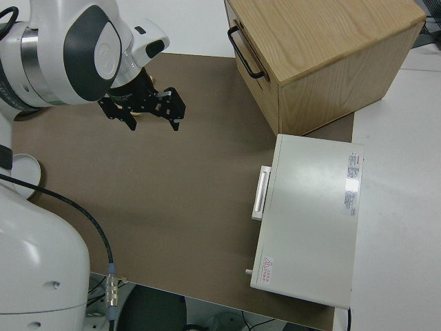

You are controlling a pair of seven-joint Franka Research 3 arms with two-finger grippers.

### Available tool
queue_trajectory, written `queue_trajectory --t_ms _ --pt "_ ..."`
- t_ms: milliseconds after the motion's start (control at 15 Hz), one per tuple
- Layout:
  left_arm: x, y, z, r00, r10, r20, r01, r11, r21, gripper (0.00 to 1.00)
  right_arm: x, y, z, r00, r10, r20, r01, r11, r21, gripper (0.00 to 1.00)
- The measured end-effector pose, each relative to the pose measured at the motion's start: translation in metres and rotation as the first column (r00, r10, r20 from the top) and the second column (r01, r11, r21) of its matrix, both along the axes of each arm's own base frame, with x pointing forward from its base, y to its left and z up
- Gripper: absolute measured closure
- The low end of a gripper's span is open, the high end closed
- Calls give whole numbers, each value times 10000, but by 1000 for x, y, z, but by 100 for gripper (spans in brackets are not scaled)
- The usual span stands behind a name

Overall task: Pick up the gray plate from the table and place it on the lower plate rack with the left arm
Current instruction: 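Move the left gripper toward the gray plate on the table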

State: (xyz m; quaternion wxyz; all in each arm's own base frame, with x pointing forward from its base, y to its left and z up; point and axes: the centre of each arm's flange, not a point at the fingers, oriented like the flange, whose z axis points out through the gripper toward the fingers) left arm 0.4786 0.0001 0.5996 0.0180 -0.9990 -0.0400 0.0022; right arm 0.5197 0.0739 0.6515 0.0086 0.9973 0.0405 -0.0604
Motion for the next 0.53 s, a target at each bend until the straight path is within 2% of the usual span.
queue_trajectory --t_ms 267,533 --pt "0 -2 -3 9995 305 -107 -308 9991 -302 0 0 0 0 10000 0 0 0 10000 0 1" --pt "1 -3 -6 9991 385 -193 -392 9986 -349 0 0 0 0 10000 0 0 0 10000 0 1"
